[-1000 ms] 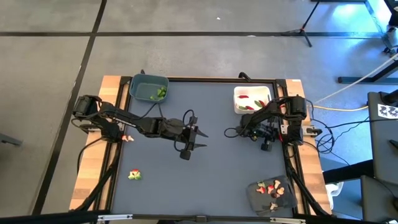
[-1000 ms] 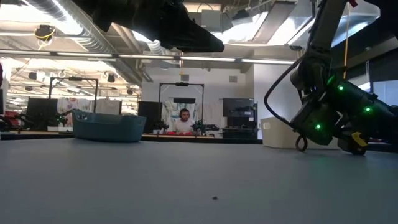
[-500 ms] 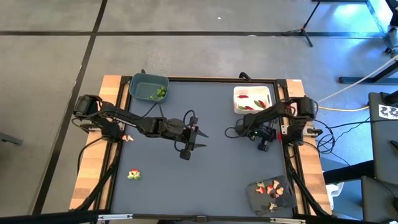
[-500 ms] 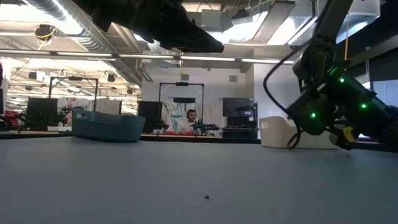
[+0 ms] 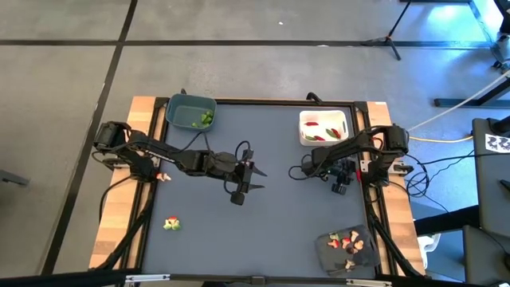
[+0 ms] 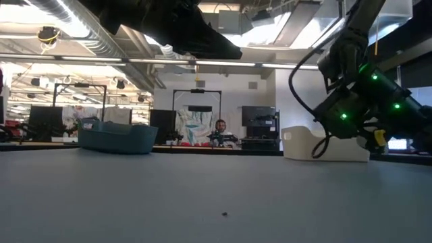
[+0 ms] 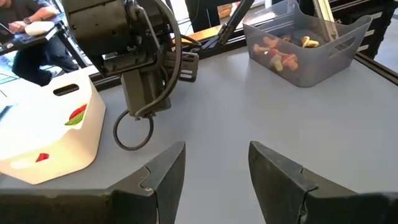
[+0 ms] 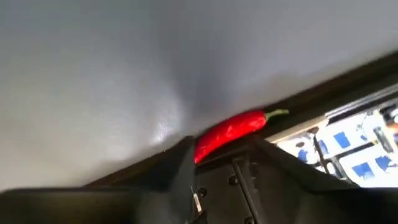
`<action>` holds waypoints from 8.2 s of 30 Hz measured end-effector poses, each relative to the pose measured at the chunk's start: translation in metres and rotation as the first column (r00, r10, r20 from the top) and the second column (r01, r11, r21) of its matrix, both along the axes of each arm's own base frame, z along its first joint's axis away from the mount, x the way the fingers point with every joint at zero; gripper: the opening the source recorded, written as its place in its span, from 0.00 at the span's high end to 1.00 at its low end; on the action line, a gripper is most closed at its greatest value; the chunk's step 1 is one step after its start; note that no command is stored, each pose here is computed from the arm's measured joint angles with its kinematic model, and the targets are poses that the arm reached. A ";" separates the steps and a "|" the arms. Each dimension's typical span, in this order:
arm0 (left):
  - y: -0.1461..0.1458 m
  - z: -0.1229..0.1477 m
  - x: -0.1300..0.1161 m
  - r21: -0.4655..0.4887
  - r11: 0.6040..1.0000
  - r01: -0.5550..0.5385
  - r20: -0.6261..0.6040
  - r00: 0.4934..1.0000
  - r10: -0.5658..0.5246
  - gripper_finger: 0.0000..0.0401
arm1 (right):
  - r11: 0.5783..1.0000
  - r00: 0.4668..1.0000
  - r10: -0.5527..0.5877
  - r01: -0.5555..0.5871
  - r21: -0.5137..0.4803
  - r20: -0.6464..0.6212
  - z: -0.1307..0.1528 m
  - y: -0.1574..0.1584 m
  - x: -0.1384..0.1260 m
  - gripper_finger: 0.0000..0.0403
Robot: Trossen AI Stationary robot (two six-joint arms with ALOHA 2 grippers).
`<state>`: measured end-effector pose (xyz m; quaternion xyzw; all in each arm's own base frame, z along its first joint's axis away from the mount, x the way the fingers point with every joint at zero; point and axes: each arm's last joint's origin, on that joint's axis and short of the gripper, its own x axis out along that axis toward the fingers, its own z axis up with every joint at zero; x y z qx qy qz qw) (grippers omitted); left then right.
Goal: Sort produce into baskets
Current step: Put the red chili pepper into the white bin, then put the brown mushroom into the black bin
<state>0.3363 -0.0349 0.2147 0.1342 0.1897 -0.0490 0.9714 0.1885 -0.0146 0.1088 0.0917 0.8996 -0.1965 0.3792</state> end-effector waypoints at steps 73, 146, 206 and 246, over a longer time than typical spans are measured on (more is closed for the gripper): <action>0.000 0.000 0.000 0.064 0.998 0.026 0.002 1.000 -0.027 0.57 | 0.990 0.998 0.022 -0.012 0.143 -0.067 0.012 -0.021 -0.002 0.49; 0.005 -0.004 -0.001 0.012 1.000 -0.011 -0.047 0.999 0.012 0.57 | 0.974 0.966 0.109 -0.057 0.219 -0.234 -0.034 -0.003 -0.022 0.94; 0.067 0.002 0.005 -0.015 0.980 -0.200 0.066 0.977 0.200 0.57 | 0.773 0.410 0.092 0.545 -0.325 0.907 0.101 -0.110 0.002 0.93; 0.012 0.002 -0.124 0.038 0.825 -0.564 -0.817 0.458 0.351 0.57 | 0.971 -0.047 0.192 0.155 -0.182 0.980 0.138 0.004 0.055 0.51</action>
